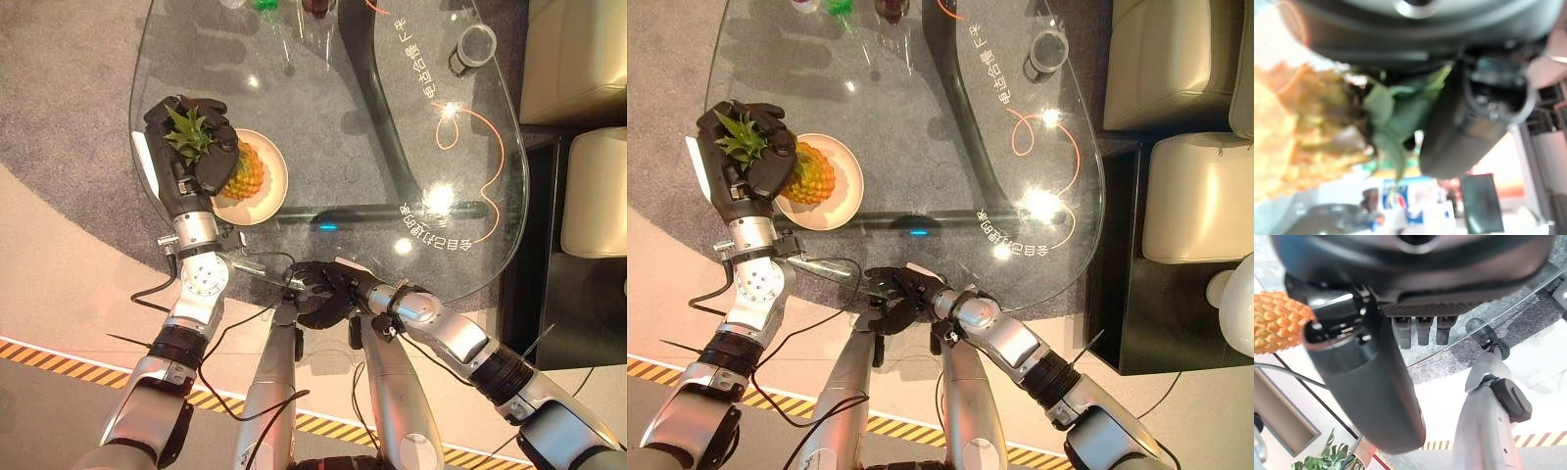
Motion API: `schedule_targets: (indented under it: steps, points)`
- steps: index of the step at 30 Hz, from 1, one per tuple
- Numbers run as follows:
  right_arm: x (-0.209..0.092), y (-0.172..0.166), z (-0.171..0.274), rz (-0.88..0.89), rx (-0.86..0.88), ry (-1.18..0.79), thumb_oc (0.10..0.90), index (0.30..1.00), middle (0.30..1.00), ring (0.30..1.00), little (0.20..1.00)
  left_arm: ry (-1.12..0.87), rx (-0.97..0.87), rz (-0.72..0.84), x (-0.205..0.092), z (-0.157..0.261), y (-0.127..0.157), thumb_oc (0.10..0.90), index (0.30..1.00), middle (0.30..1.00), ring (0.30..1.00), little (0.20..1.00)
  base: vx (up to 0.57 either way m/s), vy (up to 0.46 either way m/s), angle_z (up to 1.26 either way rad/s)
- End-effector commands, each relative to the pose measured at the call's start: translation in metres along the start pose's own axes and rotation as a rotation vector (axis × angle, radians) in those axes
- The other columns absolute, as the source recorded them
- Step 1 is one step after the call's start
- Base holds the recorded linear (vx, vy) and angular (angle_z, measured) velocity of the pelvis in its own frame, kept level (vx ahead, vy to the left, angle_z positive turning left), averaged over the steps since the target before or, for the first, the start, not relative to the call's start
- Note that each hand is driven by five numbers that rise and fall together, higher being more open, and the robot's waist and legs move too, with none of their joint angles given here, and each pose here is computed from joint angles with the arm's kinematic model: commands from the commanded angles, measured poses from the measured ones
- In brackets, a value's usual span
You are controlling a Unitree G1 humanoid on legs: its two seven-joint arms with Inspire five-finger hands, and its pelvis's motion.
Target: Pick up the fruit to the plate
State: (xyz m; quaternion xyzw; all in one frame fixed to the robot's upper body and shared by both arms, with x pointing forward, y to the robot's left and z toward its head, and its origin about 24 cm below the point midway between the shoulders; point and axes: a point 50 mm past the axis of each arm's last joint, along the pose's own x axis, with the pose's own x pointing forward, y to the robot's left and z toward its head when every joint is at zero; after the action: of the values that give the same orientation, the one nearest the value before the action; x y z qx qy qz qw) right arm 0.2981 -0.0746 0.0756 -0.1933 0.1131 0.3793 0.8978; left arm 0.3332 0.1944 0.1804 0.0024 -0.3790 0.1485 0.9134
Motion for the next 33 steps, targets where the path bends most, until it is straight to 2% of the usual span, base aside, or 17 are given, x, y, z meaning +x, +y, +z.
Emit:
schedule_targets:
  steps: [1,33]
  points:
    - [0.0020,0.0196,0.0287,0.084,0.060,-0.155,0.800,0.900,0.900,0.900,0.900,-0.317,-0.088,-0.004,0.0250,0.0490,-0.0090,0.100,0.300,0.300,0.300,0.200,0.00,0.000,0.00]
    - [-0.0013,0.0122,0.0380,0.038,0.055,-0.212,0.800,0.900,0.900,0.900,0.900,-0.354,0.020,0.095,0.0288,0.0425,-0.0167,0.100,0.300,0.300,0.300,0.200,-0.01,-0.008,0.00]
